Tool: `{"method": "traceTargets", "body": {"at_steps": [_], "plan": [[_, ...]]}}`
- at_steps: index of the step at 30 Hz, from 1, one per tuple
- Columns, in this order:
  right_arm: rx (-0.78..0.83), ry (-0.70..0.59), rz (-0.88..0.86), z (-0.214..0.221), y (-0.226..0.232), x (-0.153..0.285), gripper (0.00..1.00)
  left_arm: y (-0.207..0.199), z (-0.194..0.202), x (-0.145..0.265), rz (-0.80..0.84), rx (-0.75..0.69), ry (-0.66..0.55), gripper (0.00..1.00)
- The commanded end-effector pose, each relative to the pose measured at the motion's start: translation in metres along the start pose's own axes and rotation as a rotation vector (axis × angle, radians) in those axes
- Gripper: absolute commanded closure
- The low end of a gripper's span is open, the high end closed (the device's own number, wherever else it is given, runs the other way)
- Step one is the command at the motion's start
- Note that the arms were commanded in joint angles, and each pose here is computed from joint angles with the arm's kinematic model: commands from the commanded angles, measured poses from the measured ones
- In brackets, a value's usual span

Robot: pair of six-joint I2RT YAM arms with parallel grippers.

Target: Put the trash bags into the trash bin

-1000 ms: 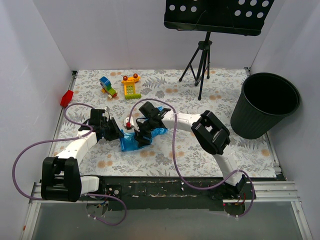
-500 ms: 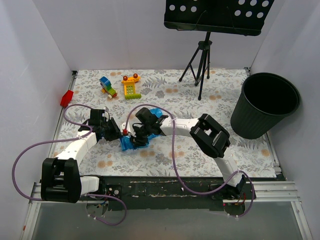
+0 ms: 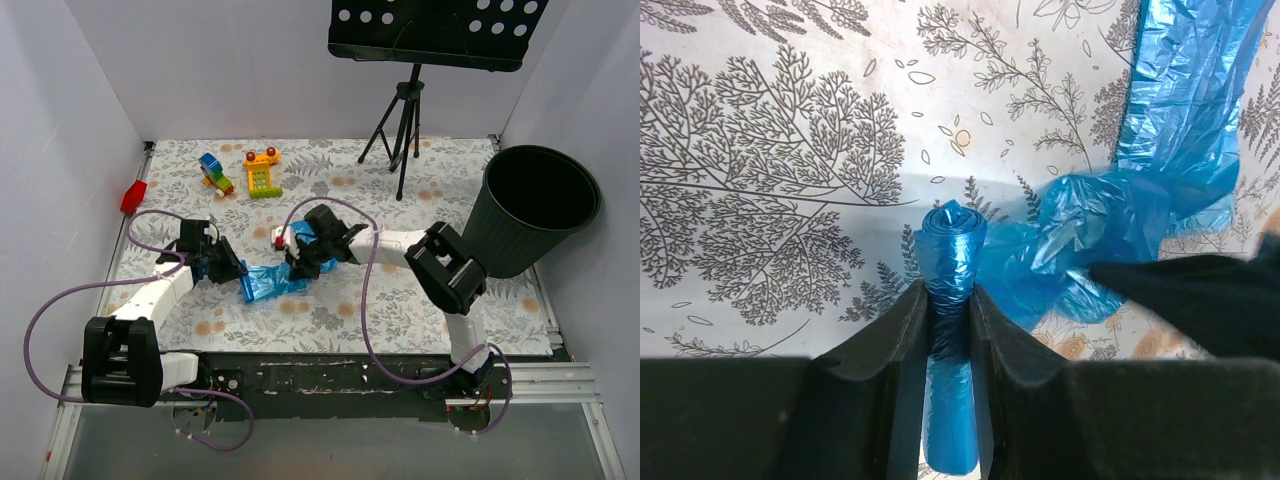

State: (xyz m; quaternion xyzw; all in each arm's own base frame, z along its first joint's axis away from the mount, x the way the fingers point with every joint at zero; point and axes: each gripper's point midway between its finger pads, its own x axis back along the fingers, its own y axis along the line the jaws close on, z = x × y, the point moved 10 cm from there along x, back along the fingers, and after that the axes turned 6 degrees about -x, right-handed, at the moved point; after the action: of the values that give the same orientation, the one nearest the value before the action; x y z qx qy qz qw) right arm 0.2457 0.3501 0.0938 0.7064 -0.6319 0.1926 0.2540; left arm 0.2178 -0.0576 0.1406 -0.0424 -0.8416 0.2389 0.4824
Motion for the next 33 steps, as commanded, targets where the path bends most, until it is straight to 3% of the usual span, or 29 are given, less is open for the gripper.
{"method": "traceTargets", "body": {"at_steps": [1,3,6,8,10,13,16,24,33], "plan": [[-0.286,-0.185,-0.004,-0.025,-0.028,0.064,0.99,-0.001,-0.009,0.005,-0.017,-0.036,-0.046,1.00],[-0.261,-0.176,0.050,-0.039,-0.033,0.082,0.99,0.000,-0.016,0.006,-0.052,-0.069,-0.055,1.00],[-0.353,-0.120,0.141,-0.024,-0.043,0.101,0.99,0.001,-0.022,0.006,-0.088,-0.097,-0.061,1.00],[-0.321,-0.122,0.181,-0.021,-0.039,0.106,0.99,0.001,-0.022,0.007,-0.080,-0.100,-0.062,1.00],[-0.217,-0.137,0.117,-0.031,-0.030,0.098,0.70,0.000,-0.020,0.006,-0.063,-0.091,-0.054,1.00],[-0.065,-0.129,0.042,-0.048,-0.013,0.073,0.55,0.001,-0.016,0.002,-0.050,-0.082,-0.040,1.00],[0.016,-0.134,-0.006,-0.054,0.000,0.044,0.47,0.003,-0.013,-0.003,-0.051,-0.069,-0.020,1.00],[0.117,-0.090,-0.033,-0.057,-0.001,-0.006,0.39,0.000,-0.018,0.003,-0.044,-0.086,-0.036,1.00],[0.155,0.021,0.021,-0.043,-0.009,-0.037,0.40,-0.004,-0.020,0.007,-0.023,-0.082,-0.048,1.00]]}}
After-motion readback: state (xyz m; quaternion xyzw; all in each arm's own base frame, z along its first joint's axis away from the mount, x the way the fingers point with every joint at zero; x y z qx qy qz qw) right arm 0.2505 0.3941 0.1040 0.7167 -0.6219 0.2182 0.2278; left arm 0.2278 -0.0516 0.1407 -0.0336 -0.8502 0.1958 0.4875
